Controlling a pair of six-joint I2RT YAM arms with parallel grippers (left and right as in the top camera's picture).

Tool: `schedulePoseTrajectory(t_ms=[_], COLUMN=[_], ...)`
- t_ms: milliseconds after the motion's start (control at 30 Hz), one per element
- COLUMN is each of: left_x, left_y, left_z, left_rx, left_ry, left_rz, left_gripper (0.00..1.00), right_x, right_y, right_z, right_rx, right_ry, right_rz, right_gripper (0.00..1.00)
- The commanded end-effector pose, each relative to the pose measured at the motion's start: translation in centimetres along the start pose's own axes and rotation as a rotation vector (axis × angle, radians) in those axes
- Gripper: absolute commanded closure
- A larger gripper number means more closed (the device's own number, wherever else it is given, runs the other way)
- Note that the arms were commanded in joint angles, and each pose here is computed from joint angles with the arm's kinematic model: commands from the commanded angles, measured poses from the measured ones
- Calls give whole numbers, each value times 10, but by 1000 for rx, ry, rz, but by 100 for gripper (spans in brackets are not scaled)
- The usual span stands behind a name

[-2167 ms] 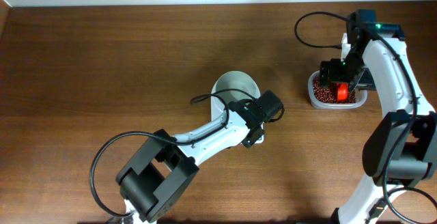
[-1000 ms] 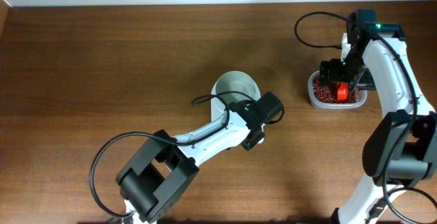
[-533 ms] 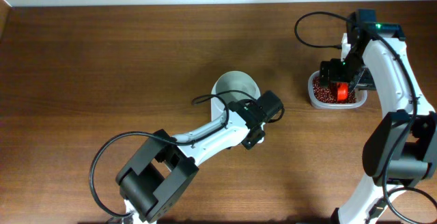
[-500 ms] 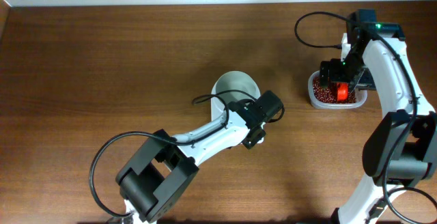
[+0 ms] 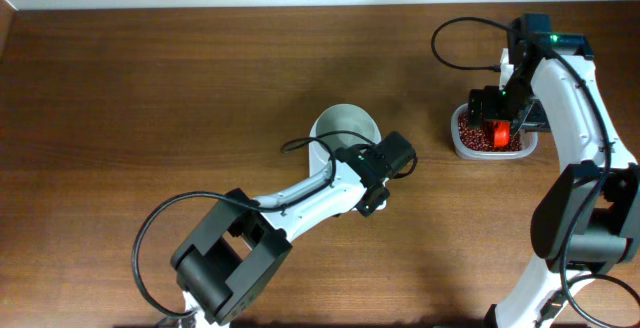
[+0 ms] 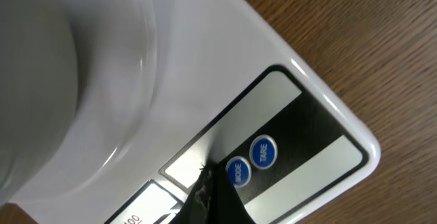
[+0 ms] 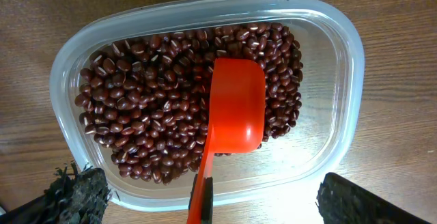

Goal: Scoop item into bowl and weigh 50g on scale

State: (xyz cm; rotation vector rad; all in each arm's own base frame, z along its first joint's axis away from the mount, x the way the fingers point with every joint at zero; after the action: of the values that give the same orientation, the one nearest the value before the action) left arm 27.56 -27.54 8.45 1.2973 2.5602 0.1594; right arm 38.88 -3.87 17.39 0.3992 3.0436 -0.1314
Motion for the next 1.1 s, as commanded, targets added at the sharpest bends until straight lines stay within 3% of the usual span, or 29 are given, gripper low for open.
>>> schedulePoseTrajectory(t_ms=[0,567,700,867,933,1067], left_x=[20,16,-6,1,8,25], left_y=[-5,0,14,28,47,127], left_z=[27,21,-63,-149,-168,-177], left_rx=[31,29,53,98,78,0], left_ry=[111,110,-50,-262,-317,-398], left_rz=[32,15,-34,-80,-178,-615], left_gripper=[100,100,100,100,100,100], right_x=[-3,-3,-3,-3,-3,-3], right_y=[-1,-1,-1,-1,-1,-1], right_z=[-5,-5,-5,-5,-5,-5], right_rx=[-1,-2,-1,-2,-1,-2], right_ry=[-20,-20,-20,-20,-20,-20], right_rz=[9,9,9,9,9,9], right_gripper=[1,1,1,1,1,1])
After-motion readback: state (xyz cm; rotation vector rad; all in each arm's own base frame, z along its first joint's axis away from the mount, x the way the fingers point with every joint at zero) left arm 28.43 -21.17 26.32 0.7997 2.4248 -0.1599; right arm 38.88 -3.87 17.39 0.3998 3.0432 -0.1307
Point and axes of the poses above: each gripper's point midway between its finger pads, its own z axis out along the fingers, its own y axis along the line the jaws close on, x = y × z, the point moved 7 cm from there along -z, back along the fingers, and after that the axes turned 7 degrees about z, right-handed, at the moved point
